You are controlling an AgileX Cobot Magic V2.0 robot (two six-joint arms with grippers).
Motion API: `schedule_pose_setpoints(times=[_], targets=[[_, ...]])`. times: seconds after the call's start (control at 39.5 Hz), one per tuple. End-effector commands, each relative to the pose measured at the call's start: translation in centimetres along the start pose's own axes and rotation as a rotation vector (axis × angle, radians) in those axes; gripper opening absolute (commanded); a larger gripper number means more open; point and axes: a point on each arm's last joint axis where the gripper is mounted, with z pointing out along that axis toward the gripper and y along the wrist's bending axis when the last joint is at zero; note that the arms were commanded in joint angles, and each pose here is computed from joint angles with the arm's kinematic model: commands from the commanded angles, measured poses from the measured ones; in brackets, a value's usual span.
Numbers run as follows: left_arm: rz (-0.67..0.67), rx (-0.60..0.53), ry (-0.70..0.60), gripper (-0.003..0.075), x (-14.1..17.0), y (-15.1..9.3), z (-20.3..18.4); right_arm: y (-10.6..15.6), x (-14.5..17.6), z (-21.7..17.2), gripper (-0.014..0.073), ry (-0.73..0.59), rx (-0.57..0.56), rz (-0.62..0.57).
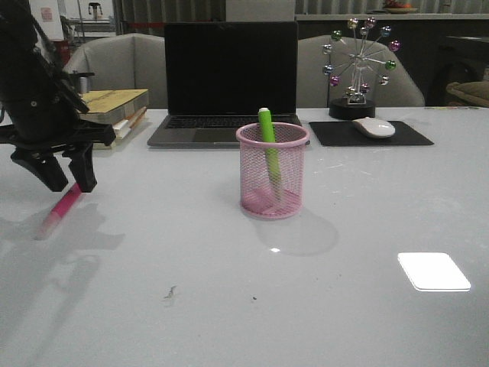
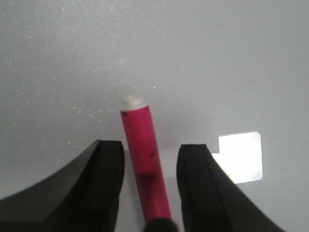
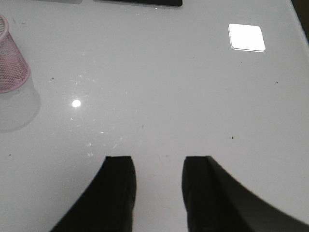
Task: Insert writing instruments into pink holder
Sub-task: 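Lower the left gripper onto the pink marker and grasp it, then lift the pink marker with the left gripper toward the holder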
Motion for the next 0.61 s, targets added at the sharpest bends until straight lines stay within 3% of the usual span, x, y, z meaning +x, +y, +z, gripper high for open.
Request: schedule_pose_setpoints(times=[0.0, 0.38, 0.46, 0.58], targets=[[0.009, 0.001, -0.108, 0.0354, -1.4, -0.5, -2.6, -0.1, -1.2, -0.6, 0.0375, -0.090, 0.012, -0.015], [0.006, 0.002, -0.065, 0.0344, -1.1, -0.4, -0.9, -0.1, -1.2, -0.6, 0.0375, -0.090, 0.013, -0.016], [0.006, 0.002, -0.064, 0.0302, -1.1, -0.4, -0.9, -0.1, -1.2, -0.6, 0.0375, -0.090, 0.013, -0.016], [0.006, 0.003, -0.057, 0.0167, -1.0, -0.4, -0.9, -0.1, -1.2, -0.6, 0.0375, -0.090, 0.013, -0.016]])
